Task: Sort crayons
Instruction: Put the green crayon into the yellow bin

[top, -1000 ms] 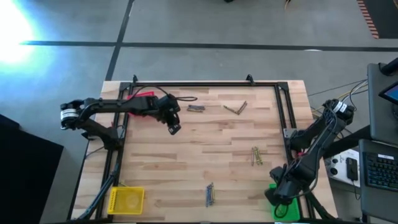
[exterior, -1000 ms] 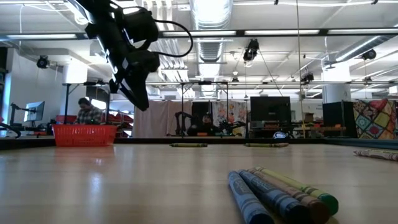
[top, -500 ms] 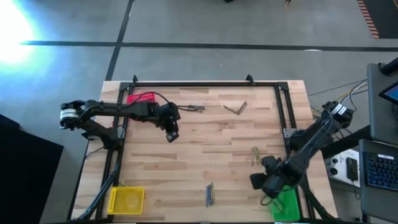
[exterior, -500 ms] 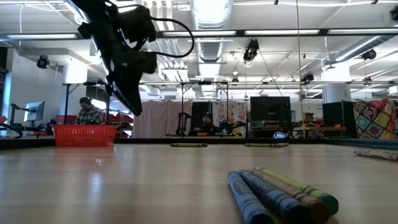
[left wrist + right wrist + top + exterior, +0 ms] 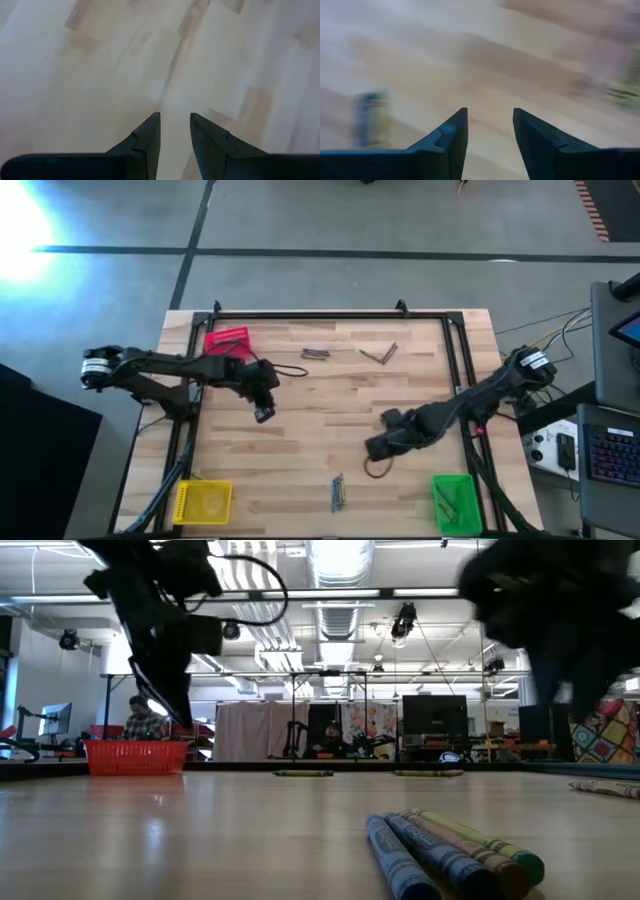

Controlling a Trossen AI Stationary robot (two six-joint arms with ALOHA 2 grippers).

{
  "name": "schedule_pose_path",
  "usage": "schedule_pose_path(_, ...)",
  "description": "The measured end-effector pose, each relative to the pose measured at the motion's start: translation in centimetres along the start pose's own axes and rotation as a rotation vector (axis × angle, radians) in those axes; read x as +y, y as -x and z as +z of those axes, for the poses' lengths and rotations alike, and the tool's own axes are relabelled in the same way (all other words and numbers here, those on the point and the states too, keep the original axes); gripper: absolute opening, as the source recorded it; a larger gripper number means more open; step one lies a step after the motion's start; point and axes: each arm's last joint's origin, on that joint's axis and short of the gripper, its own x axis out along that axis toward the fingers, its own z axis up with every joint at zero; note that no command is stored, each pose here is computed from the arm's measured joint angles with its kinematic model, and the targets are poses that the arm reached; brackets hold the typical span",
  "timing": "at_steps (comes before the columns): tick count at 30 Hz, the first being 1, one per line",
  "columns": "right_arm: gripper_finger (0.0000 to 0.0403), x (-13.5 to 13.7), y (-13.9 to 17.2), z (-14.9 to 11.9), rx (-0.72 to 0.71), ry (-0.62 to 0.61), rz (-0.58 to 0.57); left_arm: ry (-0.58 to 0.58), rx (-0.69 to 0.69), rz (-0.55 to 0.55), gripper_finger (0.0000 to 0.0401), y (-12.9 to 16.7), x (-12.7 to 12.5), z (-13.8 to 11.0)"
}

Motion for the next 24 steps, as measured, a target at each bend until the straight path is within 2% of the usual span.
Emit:
schedule_pose_path(2, 0.0143, 1.4, -1.1, 0.4, 0.002, 0.013, 0.098, 0.023, -0.030, -0.015, 0.0088, 0.6, 0.1, -0.9)
schedule_pose_path(5, 0.0138, 3.3, -3.2, 0.5, 0.027, 0.052, 0.177, 0.075, -0.081, -0.044, 0.0088, 1.2, 0.3, -2.5)
schedule_pose_path(10, 0.0126, 6.5, -5.8, 0.4, 0.073, 0.198, 0.147, 0.108, -0.076, -0.099, 0.0088, 1.6, 0.2, -5.6)
schedule_pose_path(16, 0.0121, 9.2, -6.4, 1.7, 0.061, 0.316, 0.039, 0.147, 0.112, -0.208, 0.0086, 2.4, -0.7, -8.4)
schedule_pose_path(21, 0.0122, 9.7, -5.4, 4.0, 0.044, 0.392, -0.014, 0.080, 0.280, -0.167, 0.0084, 4.1, -2.0, -9.6)
schedule_pose_path(24, 0.0123, 9.4, -4.7, 5.7, 0.011, 0.417, -0.028, 0.084, 0.367, -0.121, 0.0084, 4.6, -2.4, -10.3)
